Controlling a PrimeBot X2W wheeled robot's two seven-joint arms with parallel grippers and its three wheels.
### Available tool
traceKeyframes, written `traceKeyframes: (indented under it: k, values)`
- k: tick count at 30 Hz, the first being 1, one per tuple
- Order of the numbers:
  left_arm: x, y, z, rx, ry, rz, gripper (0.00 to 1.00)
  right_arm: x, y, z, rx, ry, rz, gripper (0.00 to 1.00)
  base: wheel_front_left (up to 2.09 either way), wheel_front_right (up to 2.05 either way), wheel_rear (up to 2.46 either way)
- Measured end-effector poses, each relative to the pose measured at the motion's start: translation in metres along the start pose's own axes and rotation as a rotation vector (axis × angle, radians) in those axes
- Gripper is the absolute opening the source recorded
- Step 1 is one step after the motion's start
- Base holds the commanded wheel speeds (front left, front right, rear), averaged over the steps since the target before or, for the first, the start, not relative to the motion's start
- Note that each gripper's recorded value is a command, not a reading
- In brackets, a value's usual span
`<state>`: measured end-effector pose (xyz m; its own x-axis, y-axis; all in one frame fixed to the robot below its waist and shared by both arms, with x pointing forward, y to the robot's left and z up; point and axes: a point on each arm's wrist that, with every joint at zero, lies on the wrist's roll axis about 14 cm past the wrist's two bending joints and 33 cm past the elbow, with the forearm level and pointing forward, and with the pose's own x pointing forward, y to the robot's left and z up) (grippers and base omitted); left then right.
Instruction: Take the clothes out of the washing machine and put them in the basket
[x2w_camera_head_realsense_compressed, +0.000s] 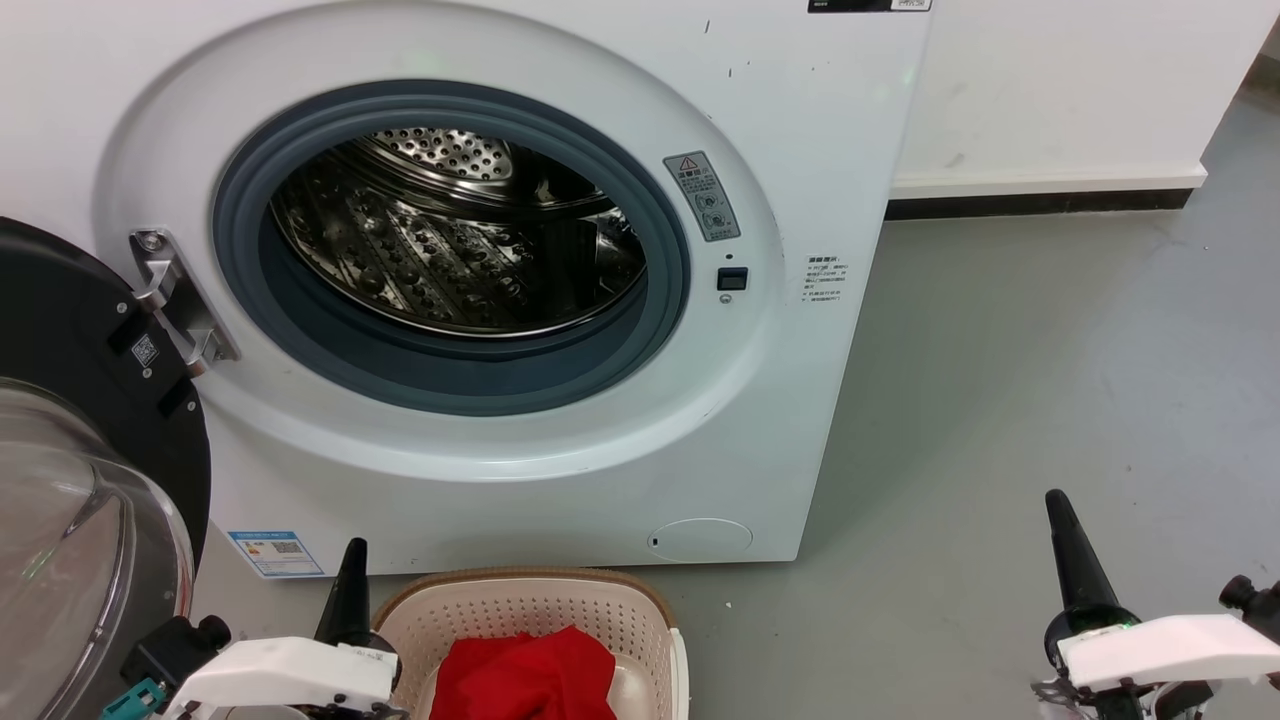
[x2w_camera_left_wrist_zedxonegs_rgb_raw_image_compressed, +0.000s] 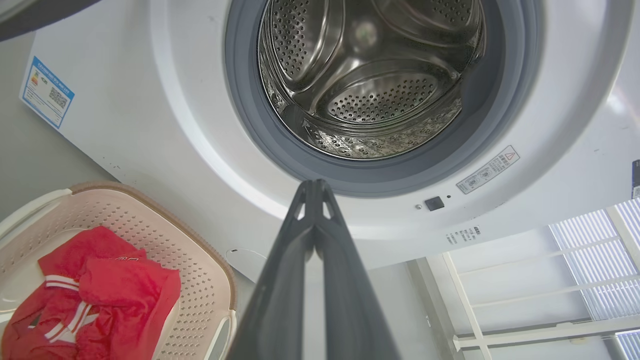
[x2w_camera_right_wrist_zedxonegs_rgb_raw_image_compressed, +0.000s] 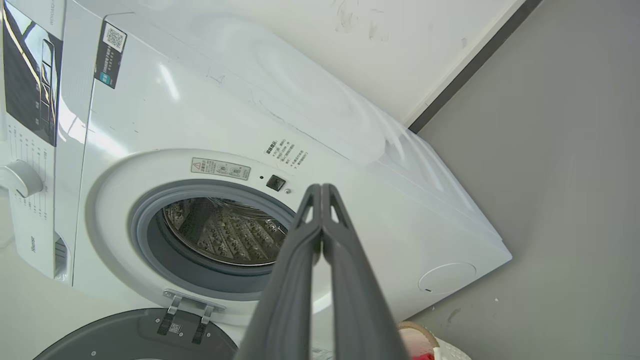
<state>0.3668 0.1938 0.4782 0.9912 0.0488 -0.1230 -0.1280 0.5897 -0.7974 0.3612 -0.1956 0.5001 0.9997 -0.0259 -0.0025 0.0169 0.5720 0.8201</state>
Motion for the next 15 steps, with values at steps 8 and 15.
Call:
traceKeyframes:
  k: [8, 15]
  values:
    - [0.0032, -0.0021, 0.0021, -0.096, 0.006, -0.011, 0.0, 0.0028, -0.0019, 0.0004, 0.091, 0.005, -0.01, 0.0, 0.0, 0.0, 0.0]
    - [0.0047, -0.0032, 0.0027, -0.174, 0.012, -0.019, 0.0, 0.0065, -0.0018, 0.0012, 0.164, 0.008, -0.012, 0.0, 0.0, 0.0, 0.0]
